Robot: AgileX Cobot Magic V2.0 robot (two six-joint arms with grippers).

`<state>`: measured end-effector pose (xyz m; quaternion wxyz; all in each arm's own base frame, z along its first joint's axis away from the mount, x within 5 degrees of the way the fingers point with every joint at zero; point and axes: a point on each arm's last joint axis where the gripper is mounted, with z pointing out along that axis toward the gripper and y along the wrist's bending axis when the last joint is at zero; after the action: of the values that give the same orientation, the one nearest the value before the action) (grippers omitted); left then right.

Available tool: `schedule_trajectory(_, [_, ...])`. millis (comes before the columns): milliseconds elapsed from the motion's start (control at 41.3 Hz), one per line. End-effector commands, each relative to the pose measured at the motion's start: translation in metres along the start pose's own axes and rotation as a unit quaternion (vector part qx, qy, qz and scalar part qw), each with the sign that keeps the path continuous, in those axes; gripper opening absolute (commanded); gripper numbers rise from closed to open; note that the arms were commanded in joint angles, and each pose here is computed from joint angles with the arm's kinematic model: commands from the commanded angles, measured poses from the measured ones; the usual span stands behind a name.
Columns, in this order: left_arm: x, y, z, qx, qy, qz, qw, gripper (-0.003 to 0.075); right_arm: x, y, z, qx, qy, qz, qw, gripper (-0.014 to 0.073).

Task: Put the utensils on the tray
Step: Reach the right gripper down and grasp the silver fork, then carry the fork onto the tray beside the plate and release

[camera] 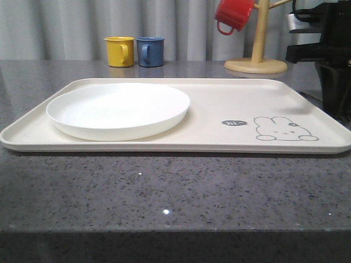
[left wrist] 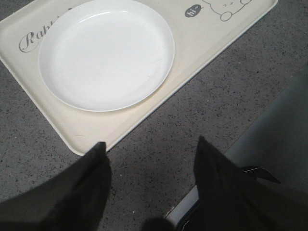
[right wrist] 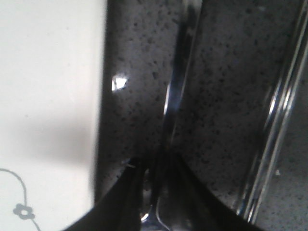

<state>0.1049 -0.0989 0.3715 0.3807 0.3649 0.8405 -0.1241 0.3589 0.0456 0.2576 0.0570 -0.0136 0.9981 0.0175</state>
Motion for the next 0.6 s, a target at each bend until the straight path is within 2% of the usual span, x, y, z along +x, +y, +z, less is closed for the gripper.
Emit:
schedule_trajectory(0, [-0.01, 0.0, -0.007, 0.001, -0.043, -0.003, 0.999, 0.037, -0.001, 0.0, -0.024, -0.003, -0.043, -0.001, 0.999, 0.0012])
schedule_trajectory(97, [-0.01, 0.0, -0.007, 0.001, -0.043, -0.003, 0.999, 0.037, -0.001, 0.0, -0.024, -0.003, -0.043, 0.001, 0.999, -0.0043])
schedule_trajectory(242, [-0.01, 0.0, -0.007, 0.001, -0.043, -0.003, 0.999, 0.037, 0.0, -0.003, -0.03, 0.008, -0.037, -0.001, 0.999, -0.0047])
schedule_trajectory(387, [-0.01, 0.0, -0.007, 0.001, -0.043, -0.003, 0.999, 0.037, 0.002, -0.004, -0.053, 0.016, -0.047, -0.003, 0.999, -0.0047])
schedule_trajectory(508, [-0.01, 0.0, -0.007, 0.001, -0.043, -0.003, 0.999, 0.037, 0.005, 0.008, -0.076, -0.006, -0.074, -0.011, 0.997, -0.0047])
schedule_trajectory(580, [-0.01, 0.0, -0.007, 0.001, -0.044, -0.003, 0.999, 0.037, 0.006, 0.025, -0.084, -0.026, -0.084, -0.029, 0.996, -0.0047])
